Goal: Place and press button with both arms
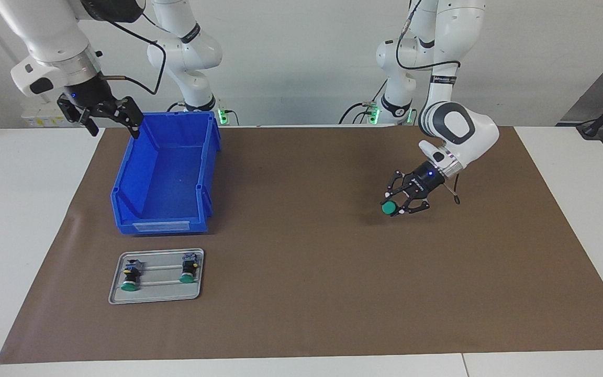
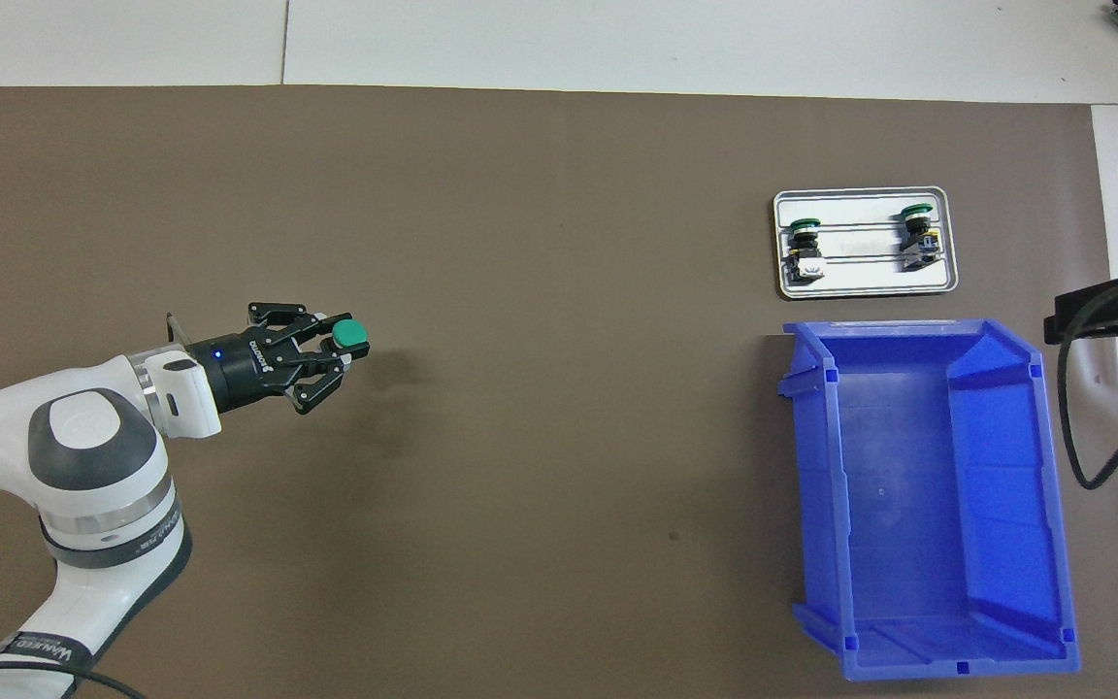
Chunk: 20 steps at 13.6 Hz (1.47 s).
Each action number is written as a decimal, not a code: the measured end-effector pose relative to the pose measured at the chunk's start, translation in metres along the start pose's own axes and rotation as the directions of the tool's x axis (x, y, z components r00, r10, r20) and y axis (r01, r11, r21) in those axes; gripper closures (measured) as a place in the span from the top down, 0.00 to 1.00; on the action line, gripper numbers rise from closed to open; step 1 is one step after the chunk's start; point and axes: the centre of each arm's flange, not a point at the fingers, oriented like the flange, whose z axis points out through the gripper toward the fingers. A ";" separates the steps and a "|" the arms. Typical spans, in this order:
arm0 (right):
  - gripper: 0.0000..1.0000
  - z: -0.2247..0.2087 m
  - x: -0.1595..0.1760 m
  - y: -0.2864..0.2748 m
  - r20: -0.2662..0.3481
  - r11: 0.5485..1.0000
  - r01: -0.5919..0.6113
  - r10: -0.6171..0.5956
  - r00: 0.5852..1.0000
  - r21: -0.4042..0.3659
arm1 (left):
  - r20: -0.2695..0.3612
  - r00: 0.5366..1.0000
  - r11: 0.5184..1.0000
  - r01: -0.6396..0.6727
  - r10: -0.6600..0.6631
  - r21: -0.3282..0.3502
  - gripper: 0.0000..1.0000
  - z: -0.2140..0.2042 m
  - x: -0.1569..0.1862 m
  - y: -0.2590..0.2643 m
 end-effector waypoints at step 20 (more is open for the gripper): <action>1.00 0.000 0.000 0.000 0.000 1.000 0.000 0.000 1.000 0.000 | -0.353 0.934 0.993 -0.091 0.060 -0.072 0.71 -0.018 -0.122 0.044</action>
